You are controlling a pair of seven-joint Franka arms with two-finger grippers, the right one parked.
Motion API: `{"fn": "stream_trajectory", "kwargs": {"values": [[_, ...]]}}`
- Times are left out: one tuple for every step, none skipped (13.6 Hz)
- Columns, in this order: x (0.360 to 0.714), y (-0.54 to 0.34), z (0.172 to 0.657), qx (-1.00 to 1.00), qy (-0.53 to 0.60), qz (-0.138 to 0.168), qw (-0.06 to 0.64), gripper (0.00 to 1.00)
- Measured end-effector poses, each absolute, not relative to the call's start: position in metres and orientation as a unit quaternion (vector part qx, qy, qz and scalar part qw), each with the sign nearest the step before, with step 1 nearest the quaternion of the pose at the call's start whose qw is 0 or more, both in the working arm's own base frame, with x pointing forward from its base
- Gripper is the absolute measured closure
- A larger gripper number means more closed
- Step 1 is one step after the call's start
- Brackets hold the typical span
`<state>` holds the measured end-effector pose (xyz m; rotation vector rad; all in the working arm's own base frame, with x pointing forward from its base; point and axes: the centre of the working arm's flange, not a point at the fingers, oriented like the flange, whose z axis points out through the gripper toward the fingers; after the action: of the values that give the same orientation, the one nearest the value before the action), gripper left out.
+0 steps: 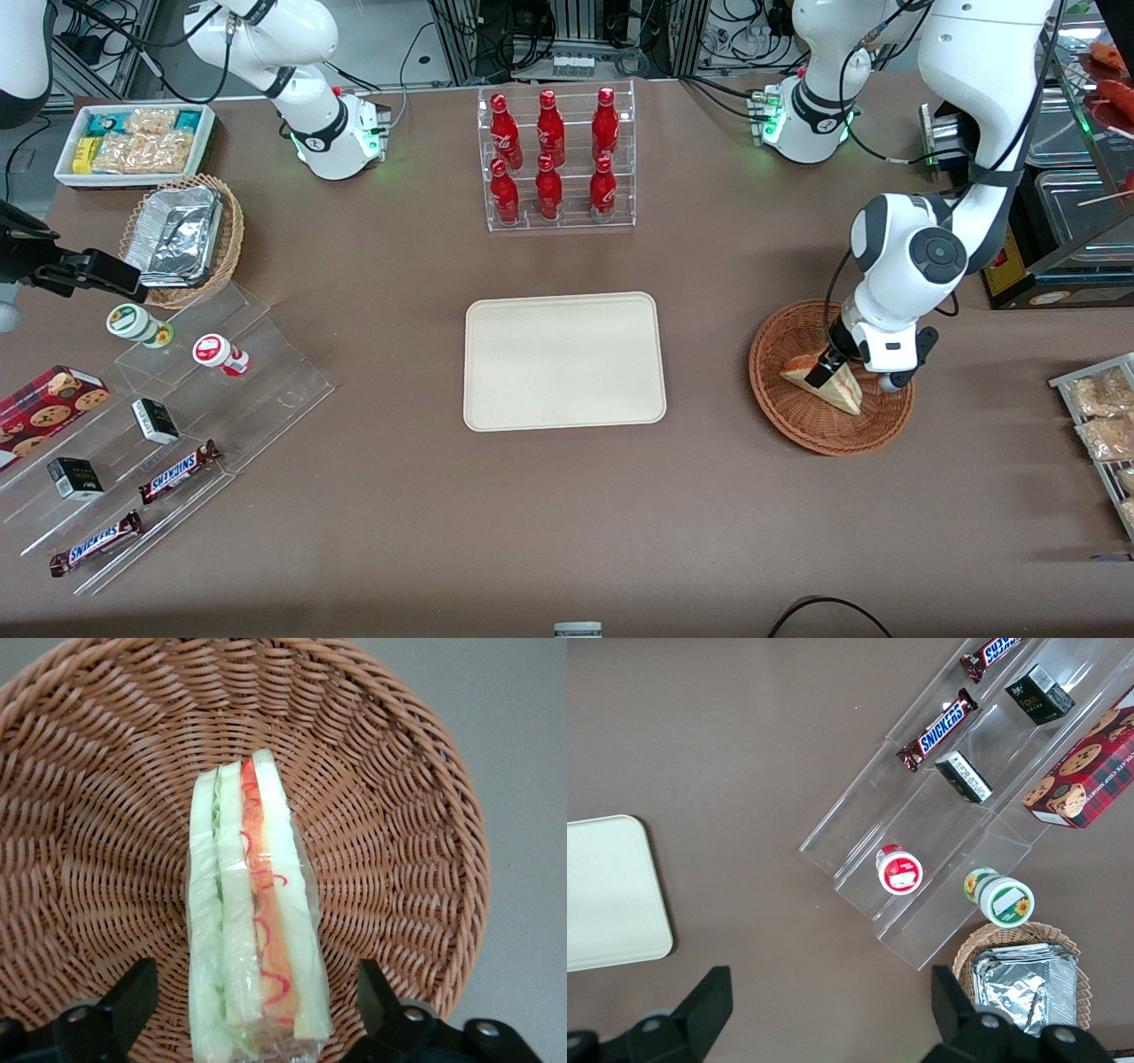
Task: Place sandwich from basket to tray
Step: 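Lower the left gripper and close it on the wrapped sandwich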
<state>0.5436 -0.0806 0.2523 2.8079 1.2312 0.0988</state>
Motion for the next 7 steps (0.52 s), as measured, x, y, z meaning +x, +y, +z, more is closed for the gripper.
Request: {"fn": "stream_trajectory", "kwargs": {"values": [[0.5437,-0.08,0.2512,0.913,0.404,0.032,0.037,0.19],[0.5444,-0.0793,0.2518,0.913,0.406,0.033,0.037,0.3],[0.5458,-0.0792,0.2532,0.913,0.406,0.035,0.038,0.42],[0.5469,-0.0794,0.2544,0.912,0.406,0.036,0.039,0.53],[0.5475,-0.0796,0.2552,0.913,0.405,0.036,0.039,0.6],[0.5483,-0.08,0.2564,0.913,0.405,0.035,0.039,0.65],[0.5495,-0.0807,0.2594,0.913,0.404,0.03,0.035,0.67]]}}
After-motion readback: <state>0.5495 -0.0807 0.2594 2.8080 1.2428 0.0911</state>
